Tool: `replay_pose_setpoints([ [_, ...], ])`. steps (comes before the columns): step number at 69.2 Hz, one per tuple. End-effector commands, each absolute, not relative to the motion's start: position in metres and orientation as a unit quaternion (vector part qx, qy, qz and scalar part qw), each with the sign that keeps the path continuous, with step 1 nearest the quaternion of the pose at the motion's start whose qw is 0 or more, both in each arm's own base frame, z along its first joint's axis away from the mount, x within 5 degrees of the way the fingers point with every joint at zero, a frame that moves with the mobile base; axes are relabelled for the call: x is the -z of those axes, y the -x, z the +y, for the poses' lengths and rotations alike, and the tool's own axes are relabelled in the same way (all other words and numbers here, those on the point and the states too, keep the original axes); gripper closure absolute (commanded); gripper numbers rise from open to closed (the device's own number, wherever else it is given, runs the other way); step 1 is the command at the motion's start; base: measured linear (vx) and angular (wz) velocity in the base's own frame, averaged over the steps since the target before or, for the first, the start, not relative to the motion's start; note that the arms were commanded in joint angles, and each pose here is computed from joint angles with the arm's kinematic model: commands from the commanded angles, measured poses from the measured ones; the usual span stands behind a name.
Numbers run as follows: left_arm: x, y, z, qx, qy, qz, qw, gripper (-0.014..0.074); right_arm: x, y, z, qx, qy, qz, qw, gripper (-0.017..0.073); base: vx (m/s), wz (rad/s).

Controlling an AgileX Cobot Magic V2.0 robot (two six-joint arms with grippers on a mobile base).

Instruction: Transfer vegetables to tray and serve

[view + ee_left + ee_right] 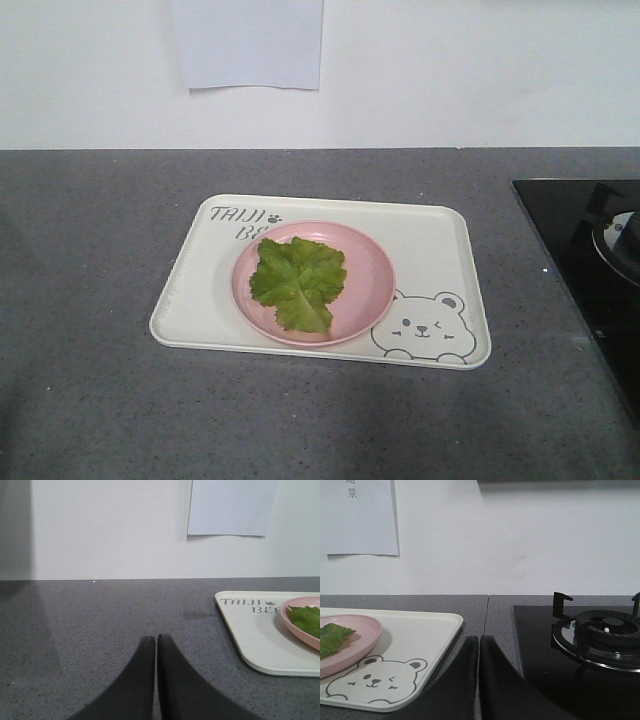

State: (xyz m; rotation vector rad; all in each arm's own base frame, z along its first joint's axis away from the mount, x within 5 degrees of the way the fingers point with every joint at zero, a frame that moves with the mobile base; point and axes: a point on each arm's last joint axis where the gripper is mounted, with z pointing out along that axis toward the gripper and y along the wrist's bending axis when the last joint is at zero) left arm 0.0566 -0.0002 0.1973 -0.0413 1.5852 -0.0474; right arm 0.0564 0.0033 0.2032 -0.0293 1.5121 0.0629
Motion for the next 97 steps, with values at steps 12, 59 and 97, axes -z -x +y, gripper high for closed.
replay_pose_setpoints([
  [12,-0.1960,-0.0565,-0.0003,0.026,0.021,0.690,0.723,0.0599,-0.2056,-0.0561,0.0029,-0.026,0.013,0.660,0.751,0.0561,0.00,0.00],
  [59,-0.1960,-0.0565,-0.0003,0.026,0.021,0.690,0.723,0.0599,-0.2056,-0.0561,0.0029,-0.026,0.013,0.660,0.751,0.0561,-0.01,0.01],
  [97,-0.1960,-0.0565,-0.0003,0.026,0.021,0.690,0.723,0.0599,-0.2056,-0.0561,0.0029,-0.026,0.013,0.660,0.751,0.0561,0.00,0.00],
])
